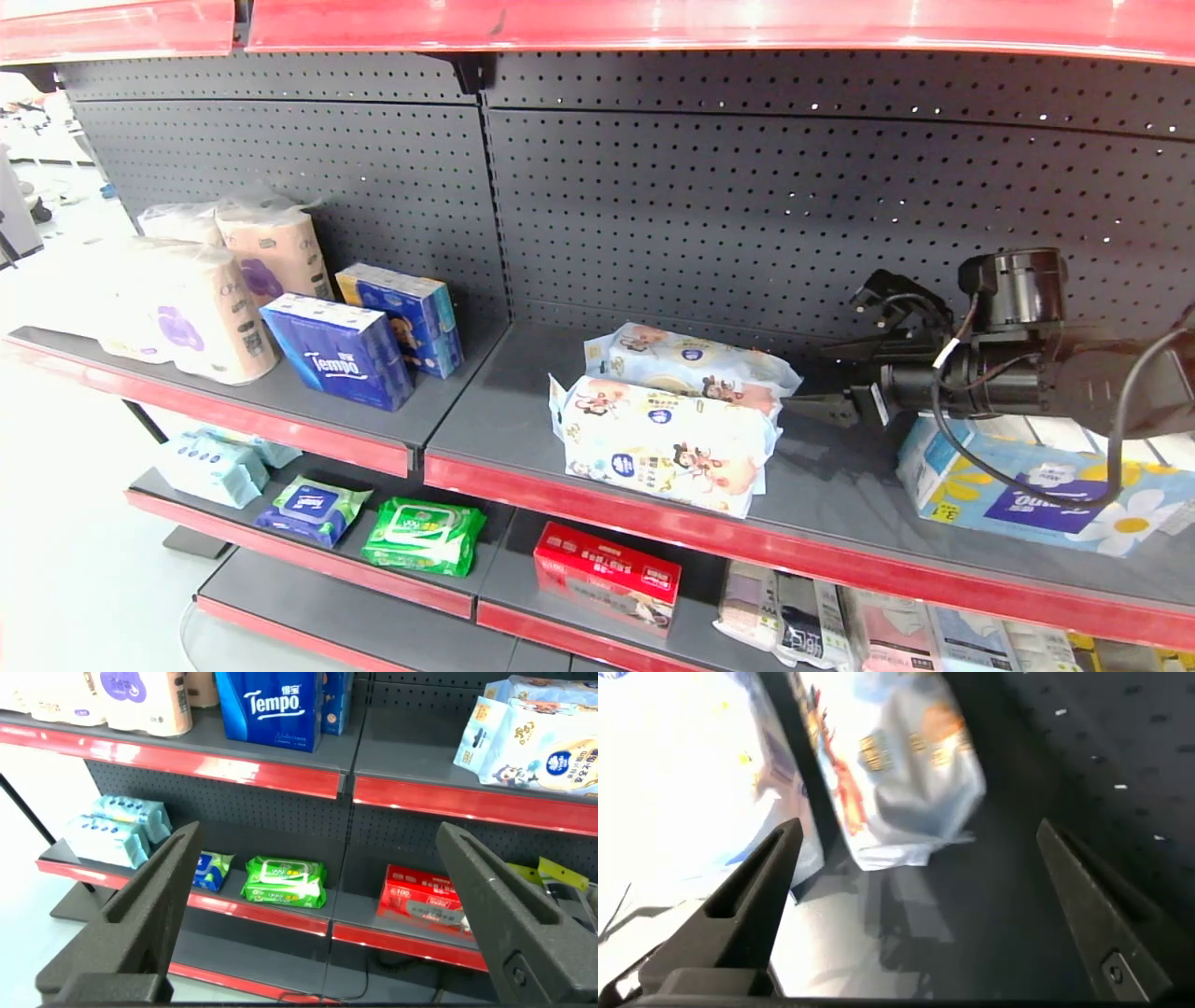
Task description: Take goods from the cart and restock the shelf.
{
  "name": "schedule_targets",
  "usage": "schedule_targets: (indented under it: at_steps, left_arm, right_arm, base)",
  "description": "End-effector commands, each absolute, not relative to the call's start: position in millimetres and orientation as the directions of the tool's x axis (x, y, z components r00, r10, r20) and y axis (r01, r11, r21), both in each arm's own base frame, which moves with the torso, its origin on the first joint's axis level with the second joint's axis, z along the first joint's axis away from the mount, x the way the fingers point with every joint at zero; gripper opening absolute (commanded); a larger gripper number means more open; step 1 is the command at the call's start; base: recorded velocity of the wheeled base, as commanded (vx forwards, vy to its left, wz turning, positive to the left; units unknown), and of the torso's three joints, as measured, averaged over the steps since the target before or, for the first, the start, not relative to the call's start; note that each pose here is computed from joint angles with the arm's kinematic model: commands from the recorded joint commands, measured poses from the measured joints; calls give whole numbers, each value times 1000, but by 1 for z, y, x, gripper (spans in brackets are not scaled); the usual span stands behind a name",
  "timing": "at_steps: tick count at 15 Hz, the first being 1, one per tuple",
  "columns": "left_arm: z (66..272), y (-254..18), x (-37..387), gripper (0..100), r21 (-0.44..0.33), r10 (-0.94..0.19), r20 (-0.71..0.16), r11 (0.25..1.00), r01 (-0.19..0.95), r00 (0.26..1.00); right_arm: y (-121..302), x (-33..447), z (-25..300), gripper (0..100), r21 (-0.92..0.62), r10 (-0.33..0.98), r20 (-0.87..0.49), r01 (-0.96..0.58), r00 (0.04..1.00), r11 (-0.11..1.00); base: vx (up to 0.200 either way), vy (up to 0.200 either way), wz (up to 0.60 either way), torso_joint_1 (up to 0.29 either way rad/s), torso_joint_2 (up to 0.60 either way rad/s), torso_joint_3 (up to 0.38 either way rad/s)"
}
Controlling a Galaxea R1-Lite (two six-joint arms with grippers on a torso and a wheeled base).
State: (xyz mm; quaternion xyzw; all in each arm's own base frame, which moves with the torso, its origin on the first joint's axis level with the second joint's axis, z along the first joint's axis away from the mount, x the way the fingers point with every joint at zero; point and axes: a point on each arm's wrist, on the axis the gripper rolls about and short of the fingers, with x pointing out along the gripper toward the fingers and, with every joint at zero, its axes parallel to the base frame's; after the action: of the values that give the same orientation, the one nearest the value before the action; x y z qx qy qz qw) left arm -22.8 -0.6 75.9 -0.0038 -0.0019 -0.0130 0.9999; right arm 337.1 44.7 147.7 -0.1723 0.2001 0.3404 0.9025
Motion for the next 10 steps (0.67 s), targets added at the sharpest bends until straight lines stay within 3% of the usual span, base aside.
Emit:
schedule_targets:
  at_steps: [1, 5, 10]
  left_arm:
    - [76, -1, -23, 100, -9, -26, 5, 1000, 26, 1000]
    - [76, -1, -23, 100, -8, -26, 5, 1000, 26, 1000]
    - [76, -1, -23, 100, -9, -26, 5, 1000, 26, 1000]
  right_arm:
    - [40, 325, 164, 100, -169, 562, -438, -678, 702, 716]
    - [37, 293, 169, 100, -146, 562, -432, -670, 705, 728]
    - [44, 254, 166, 100, -134, 518, -350, -588, 781, 797]
  base:
    - [0, 0, 0, 0, 0, 0]
    - [0, 0, 0, 0, 0, 0]
    - [0, 0, 0, 0, 0, 0]
